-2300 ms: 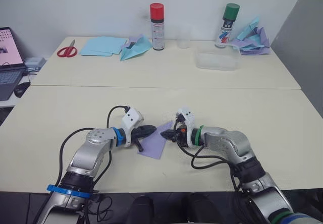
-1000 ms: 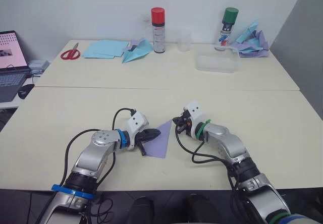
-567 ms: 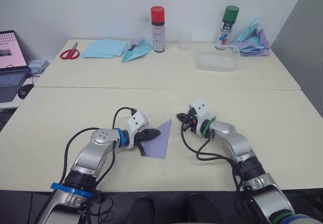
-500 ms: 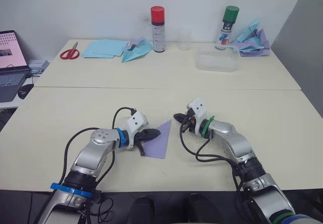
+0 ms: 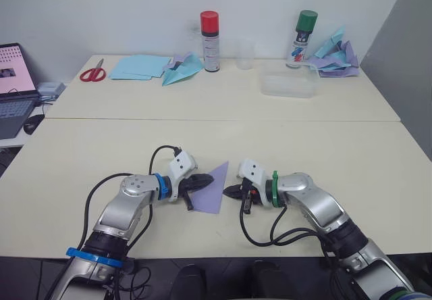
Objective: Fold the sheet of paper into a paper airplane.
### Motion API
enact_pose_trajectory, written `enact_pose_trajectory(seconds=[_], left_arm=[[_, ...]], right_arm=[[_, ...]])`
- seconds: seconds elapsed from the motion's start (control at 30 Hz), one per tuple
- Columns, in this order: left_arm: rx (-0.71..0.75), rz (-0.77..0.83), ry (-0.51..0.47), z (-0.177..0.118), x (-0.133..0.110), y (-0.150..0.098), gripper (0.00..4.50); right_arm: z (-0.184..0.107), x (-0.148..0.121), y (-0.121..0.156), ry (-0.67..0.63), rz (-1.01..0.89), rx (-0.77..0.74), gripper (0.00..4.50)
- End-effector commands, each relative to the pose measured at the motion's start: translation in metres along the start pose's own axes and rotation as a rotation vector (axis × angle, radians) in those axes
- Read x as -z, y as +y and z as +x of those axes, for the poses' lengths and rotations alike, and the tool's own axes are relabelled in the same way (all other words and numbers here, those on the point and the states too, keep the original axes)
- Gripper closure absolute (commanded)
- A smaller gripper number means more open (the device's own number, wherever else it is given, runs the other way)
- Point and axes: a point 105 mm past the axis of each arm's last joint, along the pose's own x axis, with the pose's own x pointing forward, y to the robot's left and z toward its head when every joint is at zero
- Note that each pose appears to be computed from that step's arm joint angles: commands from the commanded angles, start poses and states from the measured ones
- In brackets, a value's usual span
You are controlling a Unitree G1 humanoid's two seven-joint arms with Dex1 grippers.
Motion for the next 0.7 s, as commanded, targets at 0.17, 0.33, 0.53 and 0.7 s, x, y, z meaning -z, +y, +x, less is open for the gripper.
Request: enact_pose_trajectory(seconds=[0.17, 0.33, 0.53, 0.7], left_arm=[[0.024, -0.066, 0.118, 0.001, 0.034, -0.011, 4.50], [0.026, -0.069, 0.122, 0.001, 0.036, -0.013, 4.50], [0.034, -0.070, 0.122, 0.002, 0.036, -0.014, 4.50], [0.036, -0.069, 0.123, 0.001, 0.035, -0.013, 4.50]], right_arm=[[-0.014, -0.011, -0.004, 0.012, -0.054, -0.033, 4.48], [-0.018, -0.046, -0.025, -0.142, -0.012, 0.089, 4.48], [0.004, -0.028, -0.033, -0.109, 0.059, 0.175, 4.48], [0.013, 0.003, -0.026, 0.012, 0.035, 0.151, 4.48]])
